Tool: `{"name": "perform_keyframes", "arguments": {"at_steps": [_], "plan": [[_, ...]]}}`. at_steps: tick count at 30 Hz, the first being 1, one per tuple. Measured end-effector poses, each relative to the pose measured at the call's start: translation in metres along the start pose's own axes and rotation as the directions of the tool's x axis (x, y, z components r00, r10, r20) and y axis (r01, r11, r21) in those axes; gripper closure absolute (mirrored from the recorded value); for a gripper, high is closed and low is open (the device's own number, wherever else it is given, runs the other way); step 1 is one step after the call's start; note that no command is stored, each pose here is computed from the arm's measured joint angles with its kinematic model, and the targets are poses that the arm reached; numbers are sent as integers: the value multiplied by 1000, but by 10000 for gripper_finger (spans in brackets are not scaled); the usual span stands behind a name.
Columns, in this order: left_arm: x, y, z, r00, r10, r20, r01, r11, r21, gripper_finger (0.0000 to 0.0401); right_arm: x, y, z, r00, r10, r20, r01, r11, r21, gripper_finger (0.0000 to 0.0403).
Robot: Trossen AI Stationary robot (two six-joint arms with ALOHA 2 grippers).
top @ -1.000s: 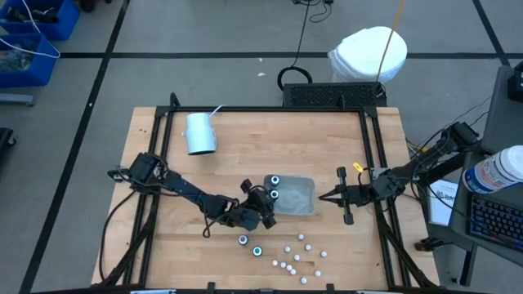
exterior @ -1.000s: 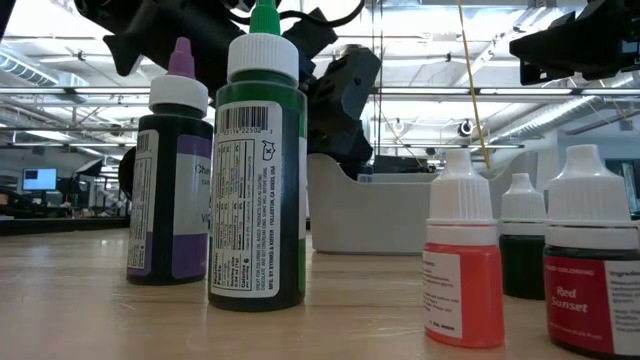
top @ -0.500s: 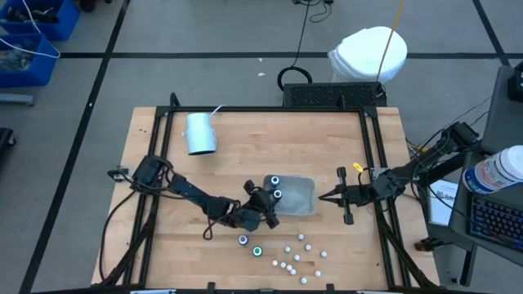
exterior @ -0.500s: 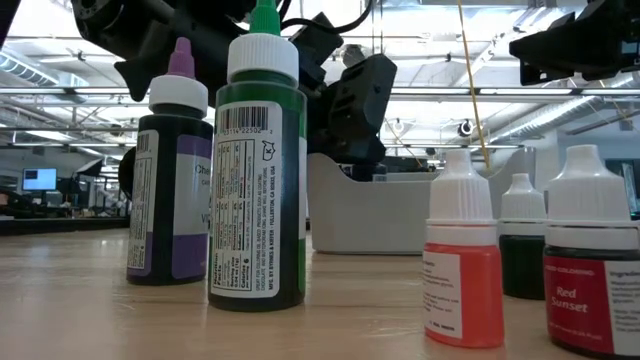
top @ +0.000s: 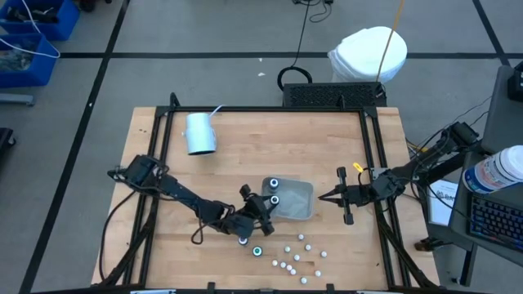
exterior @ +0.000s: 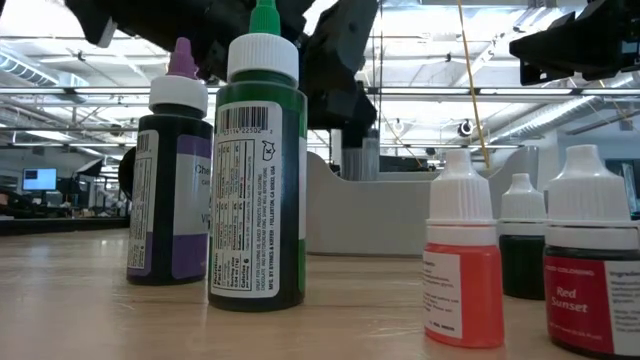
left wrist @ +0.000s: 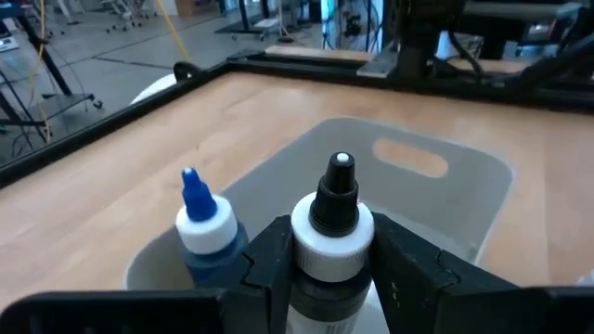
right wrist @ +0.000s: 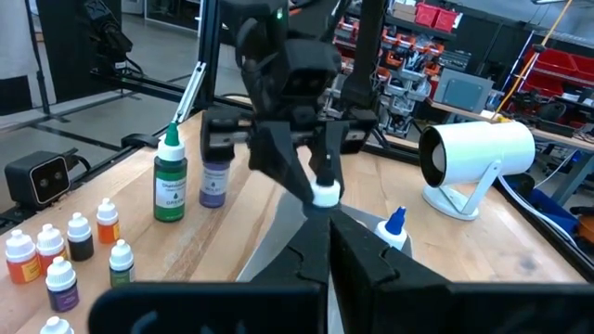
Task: Pick & Place food coloring
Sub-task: Put the black food coloring bottle into the gray bin
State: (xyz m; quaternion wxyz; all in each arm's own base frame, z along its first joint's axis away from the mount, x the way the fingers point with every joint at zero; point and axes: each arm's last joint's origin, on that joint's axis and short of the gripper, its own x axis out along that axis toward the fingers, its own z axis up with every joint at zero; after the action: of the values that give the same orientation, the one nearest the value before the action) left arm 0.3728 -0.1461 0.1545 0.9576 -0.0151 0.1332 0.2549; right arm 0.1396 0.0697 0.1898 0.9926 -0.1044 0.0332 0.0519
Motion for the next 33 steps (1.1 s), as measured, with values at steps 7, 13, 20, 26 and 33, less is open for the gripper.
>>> {"name": "perform_keyframes", "arguments": {"at_steps": [7,13,20,26,33], "plan": [[0,4,-9,998,34,-61,-33,999,22,271,0,0,0,1000,0,0,0,1000,0,403],[1,6,-12,995,56,-80,-54,998,19,271,0,0,0,1000,0,0,0,1000,0,403],[1,7,-14,994,45,-99,-42,999,33,270,0,0,0,1000,0,0,0,1000,0,403],[1,7,-15,993,41,-109,-38,999,28,262,0,0,0,1000,0,0,0,1000,0,403],[0,7,-16,992,43,-118,-41,999,20,222,0,0,0,1000,0,0,0,1000,0,403]]}}
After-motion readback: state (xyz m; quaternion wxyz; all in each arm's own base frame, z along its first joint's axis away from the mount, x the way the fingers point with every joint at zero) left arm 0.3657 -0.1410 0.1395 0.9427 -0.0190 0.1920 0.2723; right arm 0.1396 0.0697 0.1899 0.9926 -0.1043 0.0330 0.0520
